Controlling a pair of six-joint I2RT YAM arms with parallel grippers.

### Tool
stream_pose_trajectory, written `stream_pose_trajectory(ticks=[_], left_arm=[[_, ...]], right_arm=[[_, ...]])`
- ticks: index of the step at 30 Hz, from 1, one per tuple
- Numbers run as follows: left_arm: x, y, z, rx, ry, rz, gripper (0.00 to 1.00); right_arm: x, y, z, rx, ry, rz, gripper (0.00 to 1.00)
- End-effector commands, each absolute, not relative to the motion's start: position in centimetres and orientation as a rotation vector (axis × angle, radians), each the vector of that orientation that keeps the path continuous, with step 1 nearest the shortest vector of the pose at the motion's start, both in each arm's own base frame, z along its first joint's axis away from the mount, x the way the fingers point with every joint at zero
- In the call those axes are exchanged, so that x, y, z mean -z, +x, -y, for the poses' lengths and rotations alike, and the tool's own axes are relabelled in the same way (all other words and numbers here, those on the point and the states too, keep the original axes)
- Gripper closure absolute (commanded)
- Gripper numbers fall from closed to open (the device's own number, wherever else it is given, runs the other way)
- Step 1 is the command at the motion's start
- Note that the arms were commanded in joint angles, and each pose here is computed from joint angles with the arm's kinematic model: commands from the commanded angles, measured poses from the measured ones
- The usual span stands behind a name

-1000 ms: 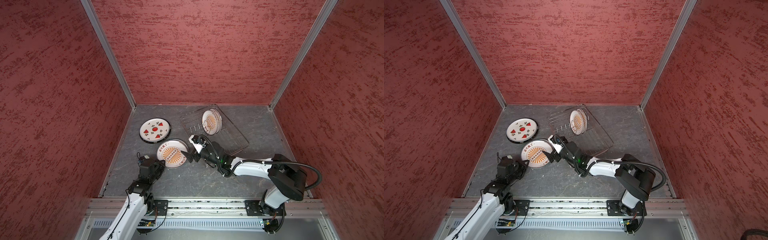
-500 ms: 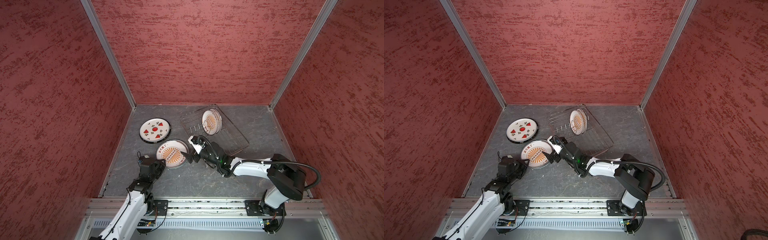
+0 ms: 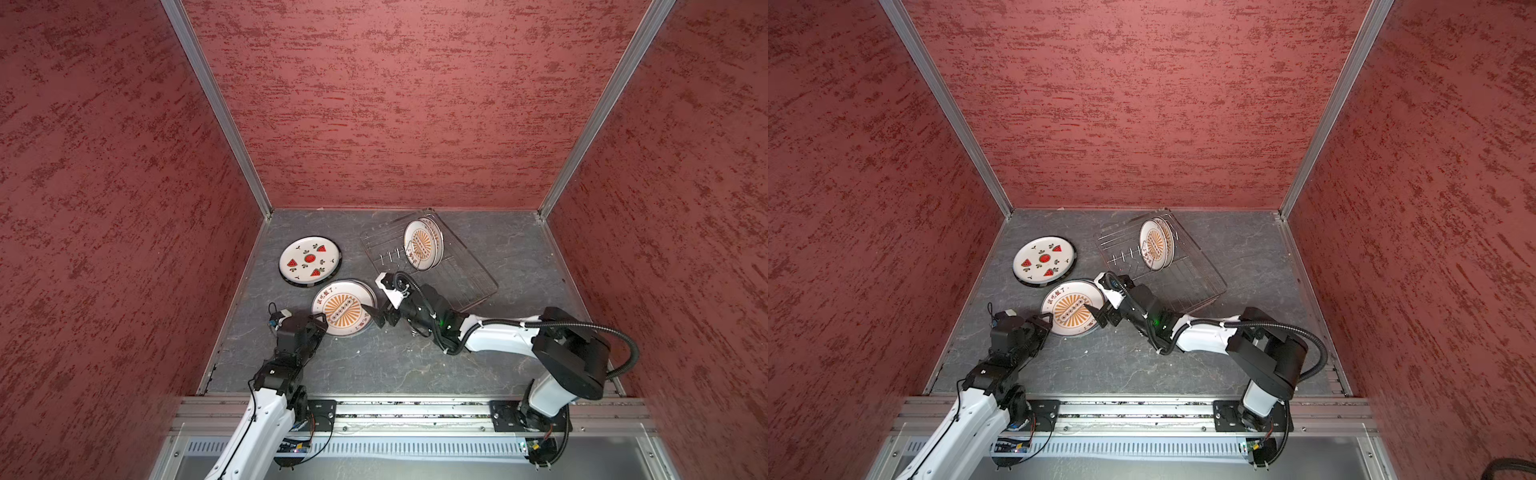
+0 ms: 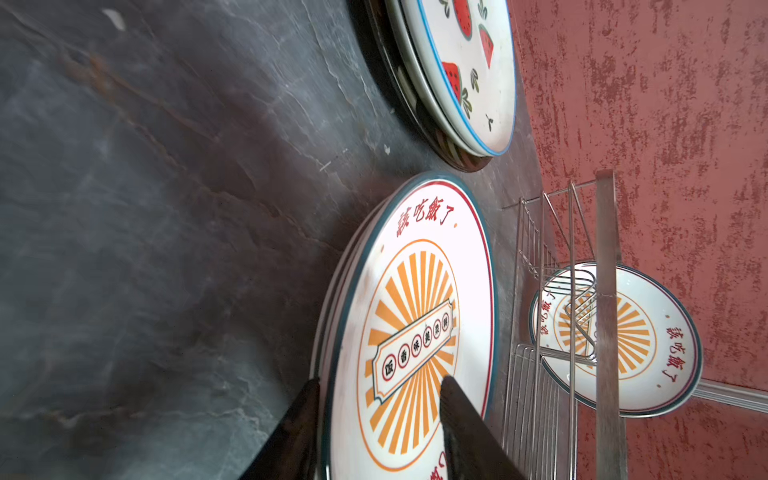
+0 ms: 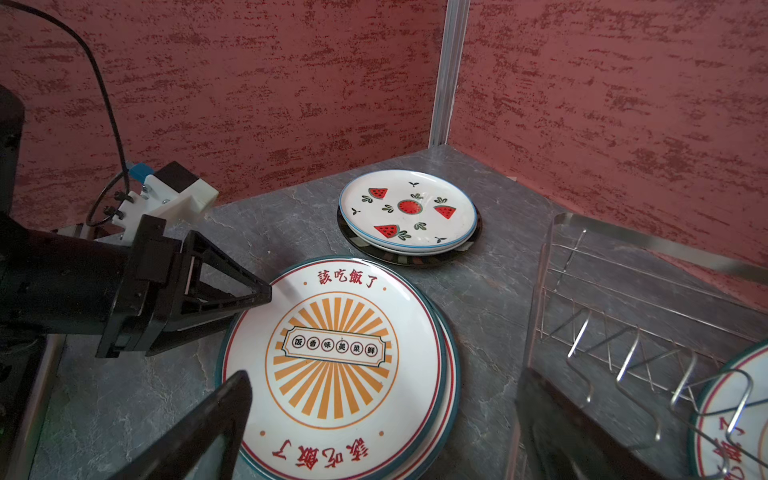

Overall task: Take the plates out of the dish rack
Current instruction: 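Open the left gripper to release the plate on the stack, then draw the left gripper back while the right reaches to the rack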

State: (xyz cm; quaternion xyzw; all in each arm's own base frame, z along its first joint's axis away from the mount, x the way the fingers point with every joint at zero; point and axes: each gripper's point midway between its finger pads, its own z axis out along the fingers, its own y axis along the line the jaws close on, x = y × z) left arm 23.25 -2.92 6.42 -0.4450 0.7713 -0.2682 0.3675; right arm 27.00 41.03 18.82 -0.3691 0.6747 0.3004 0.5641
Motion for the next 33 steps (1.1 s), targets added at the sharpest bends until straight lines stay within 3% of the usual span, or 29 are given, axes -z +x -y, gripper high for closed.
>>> stream_pose_trajectory(ticks=[1,15,25,28,33], left_arm=[[-6.4,23.1,2.3,0.635,-1.133,-1.987,0.53],[-6.9,23.0,1.4,0.567,-1.149,-1.962,0.53],[-12.4,23.3,1.6,0.497,-0.897,-1.794,0.47],[-14.3,24.1,3.3,0.562,-0.748,-1.747,0.39],[-16.8,24.9,9.7,0.827,-0.325,-1.661,0.00]], right_arm=[[-20.1,27.0,-41.5,-0.692,-0.861,-1.535,0.01],[-21.7,26.1,-40.2,-0.727,-0.818,-1.466,0.01],[-25.6,26.5,-33.1,-0.782,-0.520,-1.368,0.01],[-26.2,25.8,-32.3,-0.833,-0.525,-1.331,0.01],[-26.0,27.4,-29.8,-0.832,-0.437,-1.384,0.01]])
